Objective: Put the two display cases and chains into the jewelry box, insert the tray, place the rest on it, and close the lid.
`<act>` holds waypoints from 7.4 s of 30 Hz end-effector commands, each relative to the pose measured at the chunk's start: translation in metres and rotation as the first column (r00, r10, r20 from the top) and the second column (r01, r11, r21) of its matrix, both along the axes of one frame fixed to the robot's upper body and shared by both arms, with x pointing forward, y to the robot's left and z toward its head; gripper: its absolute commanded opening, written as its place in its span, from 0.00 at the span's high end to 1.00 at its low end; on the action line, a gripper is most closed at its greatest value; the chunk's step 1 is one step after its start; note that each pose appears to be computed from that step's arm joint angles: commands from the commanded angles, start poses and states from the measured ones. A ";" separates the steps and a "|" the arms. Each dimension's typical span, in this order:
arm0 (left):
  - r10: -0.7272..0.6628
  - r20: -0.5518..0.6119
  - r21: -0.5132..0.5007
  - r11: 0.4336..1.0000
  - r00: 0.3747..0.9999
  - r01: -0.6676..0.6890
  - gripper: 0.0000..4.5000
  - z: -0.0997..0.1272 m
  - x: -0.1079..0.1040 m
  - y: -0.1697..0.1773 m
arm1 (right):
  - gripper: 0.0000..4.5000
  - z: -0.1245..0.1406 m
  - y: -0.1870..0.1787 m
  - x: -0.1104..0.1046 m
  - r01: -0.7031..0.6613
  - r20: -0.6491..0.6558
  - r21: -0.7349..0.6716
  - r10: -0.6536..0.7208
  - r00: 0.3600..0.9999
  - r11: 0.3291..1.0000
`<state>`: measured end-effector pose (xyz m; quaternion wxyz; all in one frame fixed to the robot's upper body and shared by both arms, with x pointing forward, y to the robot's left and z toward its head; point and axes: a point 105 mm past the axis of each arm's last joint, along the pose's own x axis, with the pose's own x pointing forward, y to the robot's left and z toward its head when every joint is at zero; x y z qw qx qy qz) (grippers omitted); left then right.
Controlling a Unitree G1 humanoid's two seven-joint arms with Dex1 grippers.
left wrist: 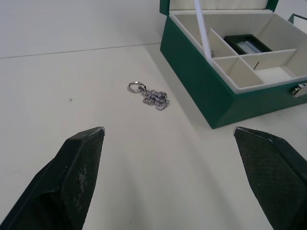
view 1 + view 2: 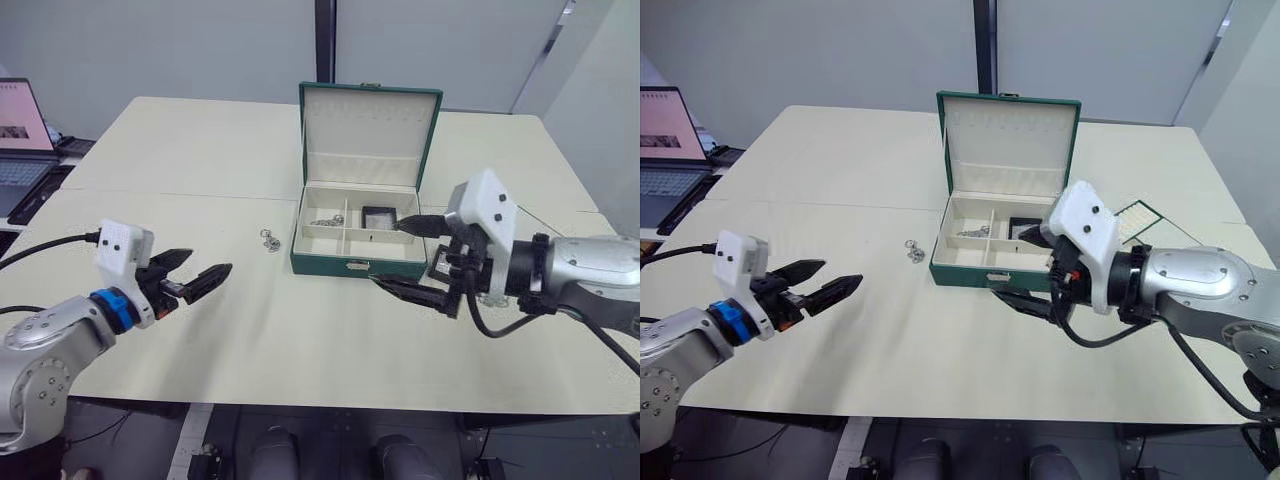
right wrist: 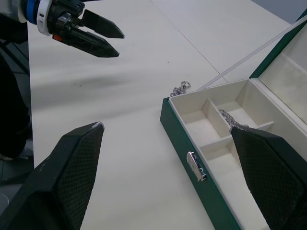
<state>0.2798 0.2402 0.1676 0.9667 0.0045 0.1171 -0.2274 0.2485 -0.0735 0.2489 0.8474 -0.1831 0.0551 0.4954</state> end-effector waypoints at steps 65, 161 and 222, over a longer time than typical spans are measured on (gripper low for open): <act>0.205 0.001 0.074 0.976 0.979 -0.204 0.42 -0.067 0.118 -0.083 | 0.00 0.011 -0.005 -0.001 0.004 0.034 0.071 -0.006 0.999 0.997; -0.351 -0.022 0.324 0.883 0.936 0.339 0.89 0.018 0.088 -0.170 | 0.00 0.004 -0.086 -0.026 0.147 -0.028 0.089 -0.145 0.989 0.985; -0.683 0.029 0.075 0.730 0.730 0.680 0.01 0.036 -0.074 -0.036 | 0.00 -0.107 -0.092 -0.056 0.217 -0.338 -0.013 -0.209 0.918 0.976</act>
